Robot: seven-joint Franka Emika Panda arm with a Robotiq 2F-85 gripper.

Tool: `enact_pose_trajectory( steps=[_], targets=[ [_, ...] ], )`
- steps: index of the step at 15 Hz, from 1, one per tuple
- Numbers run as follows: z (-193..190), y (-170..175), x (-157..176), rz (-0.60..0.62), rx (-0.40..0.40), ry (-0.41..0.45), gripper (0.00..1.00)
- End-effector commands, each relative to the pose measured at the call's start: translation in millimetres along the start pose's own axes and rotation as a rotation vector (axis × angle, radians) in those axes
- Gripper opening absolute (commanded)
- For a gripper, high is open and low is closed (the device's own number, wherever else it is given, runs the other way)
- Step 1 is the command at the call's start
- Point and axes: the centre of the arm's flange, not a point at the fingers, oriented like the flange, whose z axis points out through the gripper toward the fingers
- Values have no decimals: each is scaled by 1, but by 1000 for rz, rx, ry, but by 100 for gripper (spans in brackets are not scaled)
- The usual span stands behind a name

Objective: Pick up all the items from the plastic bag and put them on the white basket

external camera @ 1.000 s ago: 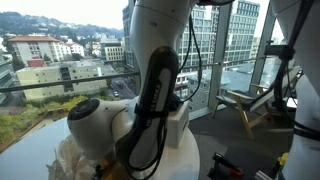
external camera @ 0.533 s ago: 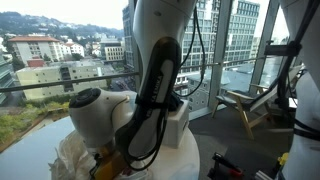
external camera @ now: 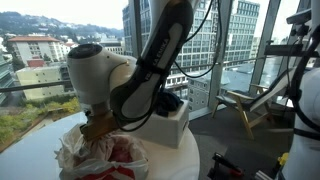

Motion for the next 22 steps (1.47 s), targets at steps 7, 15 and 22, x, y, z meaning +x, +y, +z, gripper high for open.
enact_pose_trajectory(
  steps=[7,15,22],
  targets=[
    [-145,76,145,165,-126,444,16],
    [-75,227,159,430,-514,472,16],
    [0,247,84,518,-661,296,40]
  ],
)
